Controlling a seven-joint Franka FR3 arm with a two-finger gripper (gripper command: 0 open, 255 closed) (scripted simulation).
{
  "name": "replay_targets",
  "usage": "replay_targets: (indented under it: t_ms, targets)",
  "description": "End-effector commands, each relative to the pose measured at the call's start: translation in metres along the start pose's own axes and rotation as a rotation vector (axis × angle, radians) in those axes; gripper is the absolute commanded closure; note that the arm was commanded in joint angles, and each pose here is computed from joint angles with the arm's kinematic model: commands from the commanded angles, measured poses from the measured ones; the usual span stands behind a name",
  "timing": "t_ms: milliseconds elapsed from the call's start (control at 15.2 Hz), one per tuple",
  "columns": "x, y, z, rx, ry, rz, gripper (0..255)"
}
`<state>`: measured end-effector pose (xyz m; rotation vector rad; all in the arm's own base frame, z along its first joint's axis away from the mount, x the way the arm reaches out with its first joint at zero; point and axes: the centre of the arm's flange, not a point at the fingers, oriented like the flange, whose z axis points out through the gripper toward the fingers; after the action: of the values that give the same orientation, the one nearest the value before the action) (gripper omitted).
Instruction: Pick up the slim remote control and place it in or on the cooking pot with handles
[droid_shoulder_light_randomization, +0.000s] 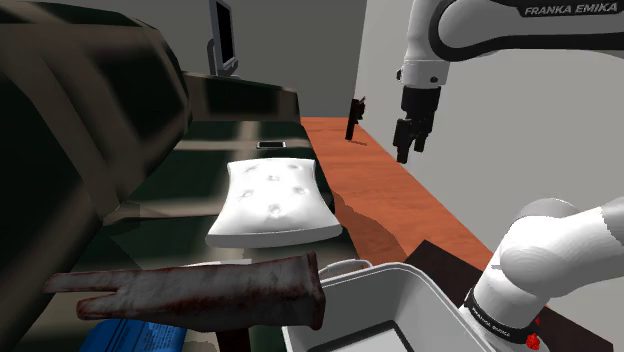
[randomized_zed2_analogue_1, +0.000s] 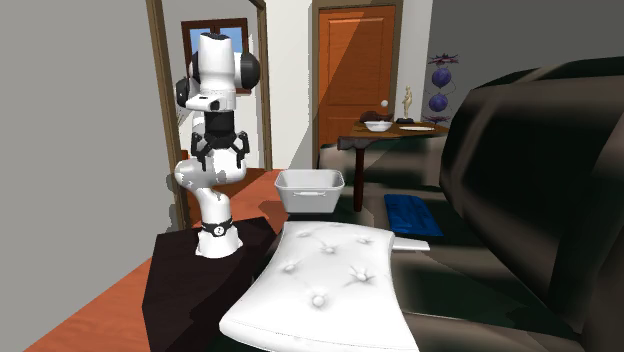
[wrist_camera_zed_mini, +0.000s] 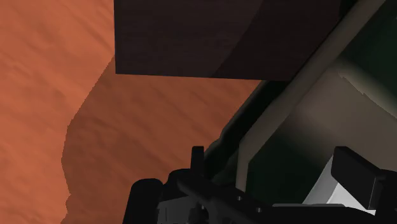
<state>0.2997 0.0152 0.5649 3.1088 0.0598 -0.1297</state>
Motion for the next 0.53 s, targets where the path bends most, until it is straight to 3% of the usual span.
replay_targets:
  t_ms: [0, 462]
  targets:
    - [0.0, 0.0, 0.0, 0.0, 0.0, 0.0, 0]
    - [0.064, -0.058, 0.028, -0.004, 0.014, -0.153, 0]
